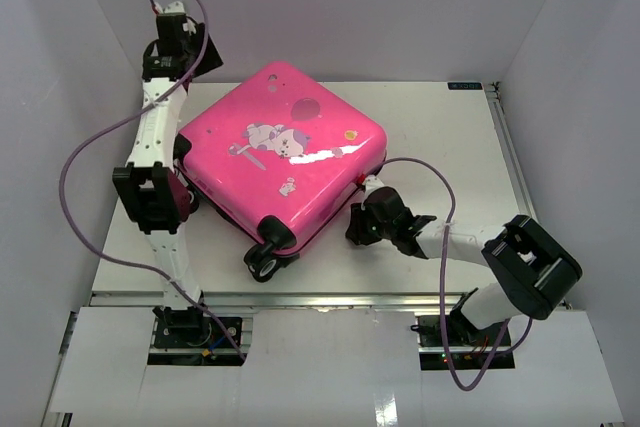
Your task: Pack the luggage
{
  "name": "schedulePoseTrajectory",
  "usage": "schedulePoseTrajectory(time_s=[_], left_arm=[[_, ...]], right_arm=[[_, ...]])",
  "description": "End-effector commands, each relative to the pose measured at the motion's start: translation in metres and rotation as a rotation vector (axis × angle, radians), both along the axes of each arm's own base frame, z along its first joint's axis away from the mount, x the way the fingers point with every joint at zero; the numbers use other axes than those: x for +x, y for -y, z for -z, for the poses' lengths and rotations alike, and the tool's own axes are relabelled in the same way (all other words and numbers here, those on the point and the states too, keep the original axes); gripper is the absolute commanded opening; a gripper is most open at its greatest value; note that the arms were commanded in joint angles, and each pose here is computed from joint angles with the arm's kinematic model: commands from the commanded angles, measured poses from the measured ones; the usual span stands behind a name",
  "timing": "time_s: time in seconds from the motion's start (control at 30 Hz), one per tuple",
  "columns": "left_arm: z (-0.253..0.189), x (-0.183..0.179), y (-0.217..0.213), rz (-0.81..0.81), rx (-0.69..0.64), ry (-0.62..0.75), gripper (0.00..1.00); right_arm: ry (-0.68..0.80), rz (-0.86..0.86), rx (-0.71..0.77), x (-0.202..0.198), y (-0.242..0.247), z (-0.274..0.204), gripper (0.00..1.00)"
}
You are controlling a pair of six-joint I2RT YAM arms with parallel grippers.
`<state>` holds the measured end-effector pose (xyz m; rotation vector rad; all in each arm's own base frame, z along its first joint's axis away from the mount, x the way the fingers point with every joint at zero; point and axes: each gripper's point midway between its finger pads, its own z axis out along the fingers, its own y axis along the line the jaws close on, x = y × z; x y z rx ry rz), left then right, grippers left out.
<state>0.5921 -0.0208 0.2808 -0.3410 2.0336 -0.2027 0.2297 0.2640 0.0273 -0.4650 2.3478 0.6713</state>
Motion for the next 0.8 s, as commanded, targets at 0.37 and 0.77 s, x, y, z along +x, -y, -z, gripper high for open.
schedulePoseTrajectory(time_s=[0.37,0.77], left_arm=[[-0.036,-0.267,0.101,0.476,0.12,-0.086,0.7],[-0.017,-0.29,0.012,0.003,0.216,-0.132,0.7]], right_arm=[[0.127,-0.417,0.234,0.012,-0.16,-0.07,0.34],[0.148,-0.221,0.158,0.06,-0.14,-0.079,0.38]])
